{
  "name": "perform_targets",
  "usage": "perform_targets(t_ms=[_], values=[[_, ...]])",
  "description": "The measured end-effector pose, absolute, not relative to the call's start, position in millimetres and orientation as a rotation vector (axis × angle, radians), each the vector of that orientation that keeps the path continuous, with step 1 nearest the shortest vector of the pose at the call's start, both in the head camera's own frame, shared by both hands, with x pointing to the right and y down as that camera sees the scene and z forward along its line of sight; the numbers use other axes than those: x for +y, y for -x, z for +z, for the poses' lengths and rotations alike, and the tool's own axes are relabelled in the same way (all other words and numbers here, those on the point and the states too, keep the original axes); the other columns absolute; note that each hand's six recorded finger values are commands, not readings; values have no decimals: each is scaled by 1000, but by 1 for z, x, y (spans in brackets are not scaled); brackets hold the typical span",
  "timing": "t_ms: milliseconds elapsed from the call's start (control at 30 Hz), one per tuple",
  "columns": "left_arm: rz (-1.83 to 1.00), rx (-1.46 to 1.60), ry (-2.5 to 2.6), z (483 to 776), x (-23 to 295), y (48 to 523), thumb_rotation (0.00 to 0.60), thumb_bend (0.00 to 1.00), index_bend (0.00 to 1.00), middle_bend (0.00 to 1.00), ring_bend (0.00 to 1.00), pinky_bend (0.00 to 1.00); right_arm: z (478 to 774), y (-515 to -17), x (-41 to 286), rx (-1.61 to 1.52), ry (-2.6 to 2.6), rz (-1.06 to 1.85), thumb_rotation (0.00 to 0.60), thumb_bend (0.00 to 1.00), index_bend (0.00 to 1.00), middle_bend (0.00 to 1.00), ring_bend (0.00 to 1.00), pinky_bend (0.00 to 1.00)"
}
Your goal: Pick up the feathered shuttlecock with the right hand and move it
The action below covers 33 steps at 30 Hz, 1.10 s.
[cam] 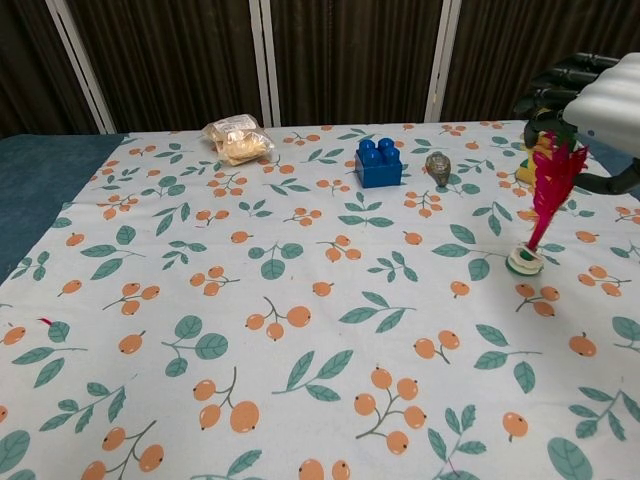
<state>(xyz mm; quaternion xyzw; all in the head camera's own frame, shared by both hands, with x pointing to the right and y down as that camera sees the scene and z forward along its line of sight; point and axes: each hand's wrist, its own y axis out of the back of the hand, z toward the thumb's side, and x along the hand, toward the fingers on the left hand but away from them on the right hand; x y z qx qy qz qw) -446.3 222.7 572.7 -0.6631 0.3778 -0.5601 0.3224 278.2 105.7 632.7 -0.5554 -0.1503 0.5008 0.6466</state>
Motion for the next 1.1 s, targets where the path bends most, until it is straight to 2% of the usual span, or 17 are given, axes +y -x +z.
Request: perform_targets(t_ms=[267,467,633,900,1000,1100], values=[[-1470,997,1740,572,223,447,600,74,0,0,0,0,607,-275,104,-378,1220,1129,600,197,112,0,0,0],[-1464,996,1737,570,223,447,600,70,0,0,0,0,565,-311,108,-554,1187,1196,600,195,111,0,0,0],[-1456,988,1733,570,223,445,600,71,0,0,0,0,544,-352,132,-783,1277,1288,600,196,111,0,0,0],[-1444,966,1717,570,224,444,600,74,0,0,0,0,542,-409,194,-1146,1552,1455,600,121,79,0,0,0],[-1437,967,1715,569,223,444,600,72,0,0,0,0,546,-432,225,-1166,1576,1552,600,110,66,0,0,0],[-1435,973,1716,569,222,445,600,74,0,0,0,0,547,-441,232,-1148,1557,1584,600,109,61,0,0,0]])
